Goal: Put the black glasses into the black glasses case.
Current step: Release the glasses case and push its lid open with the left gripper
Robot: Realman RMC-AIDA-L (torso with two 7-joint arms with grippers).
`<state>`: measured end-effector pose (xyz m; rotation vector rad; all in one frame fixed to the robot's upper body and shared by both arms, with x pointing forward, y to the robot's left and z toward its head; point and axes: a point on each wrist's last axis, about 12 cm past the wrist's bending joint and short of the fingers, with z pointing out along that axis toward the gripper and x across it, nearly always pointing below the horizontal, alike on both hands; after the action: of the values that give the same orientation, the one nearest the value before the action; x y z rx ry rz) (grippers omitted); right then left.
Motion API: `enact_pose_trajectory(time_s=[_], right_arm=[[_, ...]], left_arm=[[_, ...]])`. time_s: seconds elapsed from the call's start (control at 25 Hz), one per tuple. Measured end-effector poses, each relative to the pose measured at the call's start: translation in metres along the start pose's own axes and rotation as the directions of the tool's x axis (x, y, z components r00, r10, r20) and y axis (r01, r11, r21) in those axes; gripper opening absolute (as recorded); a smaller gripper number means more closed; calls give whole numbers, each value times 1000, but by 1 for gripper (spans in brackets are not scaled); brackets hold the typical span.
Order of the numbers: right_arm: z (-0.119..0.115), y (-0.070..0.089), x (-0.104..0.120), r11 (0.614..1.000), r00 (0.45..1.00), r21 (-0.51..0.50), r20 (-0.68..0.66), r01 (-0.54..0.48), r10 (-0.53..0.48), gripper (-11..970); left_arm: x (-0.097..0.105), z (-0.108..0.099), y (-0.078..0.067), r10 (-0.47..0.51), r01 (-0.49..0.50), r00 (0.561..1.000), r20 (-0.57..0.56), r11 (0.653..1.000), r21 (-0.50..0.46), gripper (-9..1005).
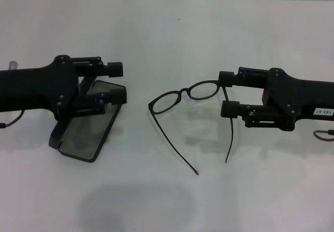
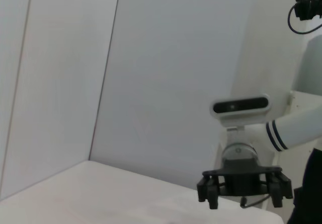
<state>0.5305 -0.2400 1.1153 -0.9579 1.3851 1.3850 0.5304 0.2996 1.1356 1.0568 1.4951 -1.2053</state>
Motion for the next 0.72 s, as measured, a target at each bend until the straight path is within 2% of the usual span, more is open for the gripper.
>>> enact_pose_trajectory(time_s=[0.52, 0.6, 0.72], right_arm=[[-13, 5, 4, 999, 999, 46, 47, 8, -10, 710], [-16, 6, 4, 998, 998, 64, 59, 20, -24, 710], [-26, 6, 5, 994, 997, 108, 72, 32, -40, 710]], left_arm=[[-2, 2, 3, -7, 9, 999, 42, 999, -35, 591], [-7, 4, 8, -66, 70, 997, 50, 995, -70, 589], [-29, 5, 17, -163, 164, 986, 23, 980, -109, 586]])
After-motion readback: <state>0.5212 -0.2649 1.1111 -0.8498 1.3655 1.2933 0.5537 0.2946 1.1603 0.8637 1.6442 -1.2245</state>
